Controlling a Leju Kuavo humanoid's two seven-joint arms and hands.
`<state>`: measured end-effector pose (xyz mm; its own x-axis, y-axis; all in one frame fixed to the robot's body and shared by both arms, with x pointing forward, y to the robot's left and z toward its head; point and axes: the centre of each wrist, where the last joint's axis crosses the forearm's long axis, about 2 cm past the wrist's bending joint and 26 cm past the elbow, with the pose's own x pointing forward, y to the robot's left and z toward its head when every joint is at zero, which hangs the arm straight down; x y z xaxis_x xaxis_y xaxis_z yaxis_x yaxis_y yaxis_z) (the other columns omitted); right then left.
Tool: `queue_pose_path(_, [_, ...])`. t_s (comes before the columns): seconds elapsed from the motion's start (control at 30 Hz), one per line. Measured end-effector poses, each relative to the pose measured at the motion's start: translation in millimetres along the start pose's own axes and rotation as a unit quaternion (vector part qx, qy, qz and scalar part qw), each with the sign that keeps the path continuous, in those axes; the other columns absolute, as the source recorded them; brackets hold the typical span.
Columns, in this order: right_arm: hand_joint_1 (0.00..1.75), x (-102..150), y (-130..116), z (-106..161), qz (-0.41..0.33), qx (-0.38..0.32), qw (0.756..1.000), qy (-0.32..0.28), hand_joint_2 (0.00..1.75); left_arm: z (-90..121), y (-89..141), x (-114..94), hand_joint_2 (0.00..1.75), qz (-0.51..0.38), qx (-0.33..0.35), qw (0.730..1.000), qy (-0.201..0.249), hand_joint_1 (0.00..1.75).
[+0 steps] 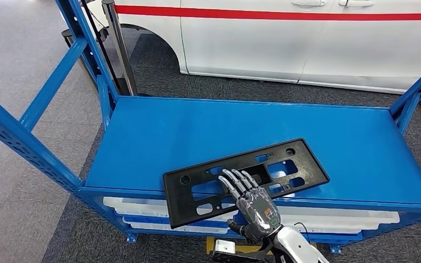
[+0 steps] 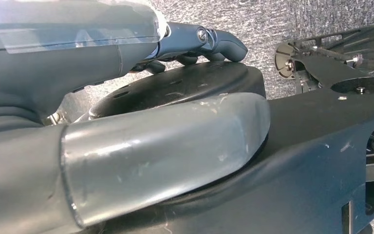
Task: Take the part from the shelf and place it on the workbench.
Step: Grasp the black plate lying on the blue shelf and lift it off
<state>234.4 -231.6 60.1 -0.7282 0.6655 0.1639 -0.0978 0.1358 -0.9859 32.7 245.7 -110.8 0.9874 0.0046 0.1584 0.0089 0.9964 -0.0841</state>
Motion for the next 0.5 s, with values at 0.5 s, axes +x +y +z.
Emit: queue_pose_path(0.5, [0.00,1.0,5.4,-9.3,0.017,0.004,1.000,0.007,1.75,0.0,1.0,0.3,0.00,-0.001,0.001,1.000,0.001,0.00])
